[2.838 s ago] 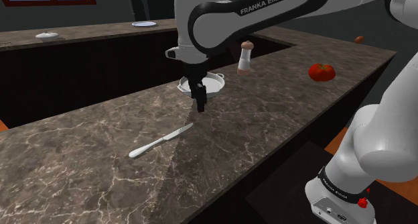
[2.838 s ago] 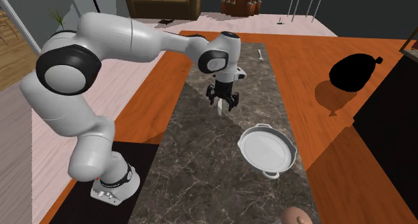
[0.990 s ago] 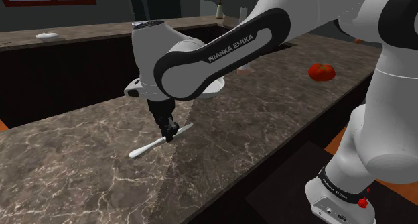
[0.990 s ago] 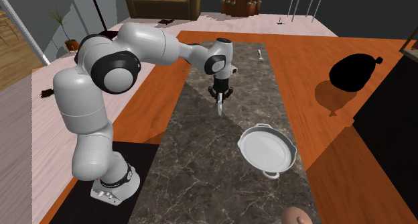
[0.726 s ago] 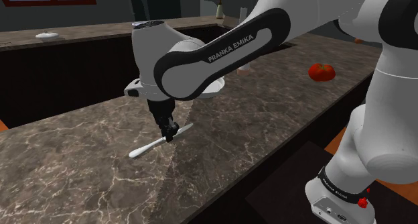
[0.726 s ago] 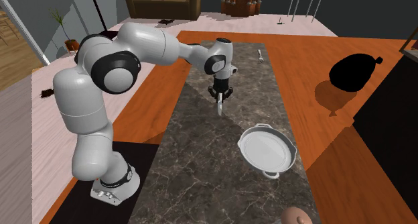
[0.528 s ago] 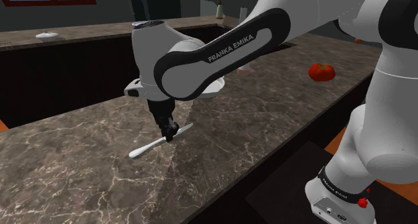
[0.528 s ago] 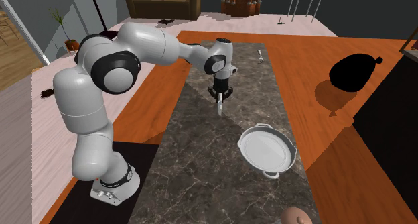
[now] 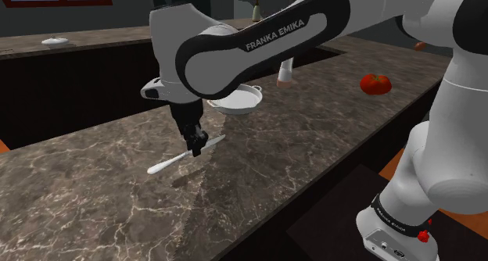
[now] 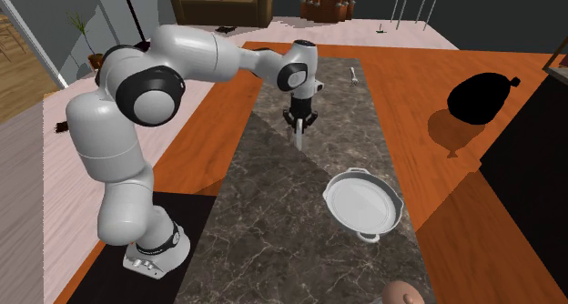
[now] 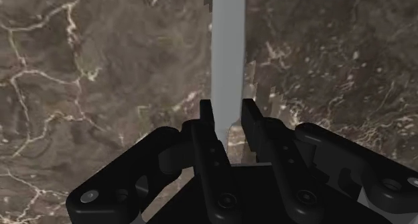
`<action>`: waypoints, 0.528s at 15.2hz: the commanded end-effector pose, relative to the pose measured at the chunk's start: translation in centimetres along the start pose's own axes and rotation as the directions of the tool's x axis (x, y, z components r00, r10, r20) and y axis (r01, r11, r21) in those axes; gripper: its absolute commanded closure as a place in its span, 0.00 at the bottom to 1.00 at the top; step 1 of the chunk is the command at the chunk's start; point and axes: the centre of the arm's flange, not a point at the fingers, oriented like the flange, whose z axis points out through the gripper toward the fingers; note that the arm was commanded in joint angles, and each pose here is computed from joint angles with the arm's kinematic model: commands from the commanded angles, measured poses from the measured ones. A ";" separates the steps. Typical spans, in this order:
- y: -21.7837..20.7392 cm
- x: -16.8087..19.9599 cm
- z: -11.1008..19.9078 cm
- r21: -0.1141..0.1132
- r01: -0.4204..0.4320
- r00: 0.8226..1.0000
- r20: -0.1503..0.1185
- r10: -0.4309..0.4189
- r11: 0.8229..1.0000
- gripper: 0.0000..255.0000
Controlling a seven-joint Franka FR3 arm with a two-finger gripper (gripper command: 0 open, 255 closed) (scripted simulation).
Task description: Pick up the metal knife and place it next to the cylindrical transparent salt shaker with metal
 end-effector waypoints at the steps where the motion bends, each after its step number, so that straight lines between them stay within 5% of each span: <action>1: 0.0 0.1 -1.1 0.000 0.000 1.000 0.000 0.000 1.000 1.00; 8: -0.1 0.1 -4.8 0.000 0.000 1.000 0.000 0.000 1.000 1.00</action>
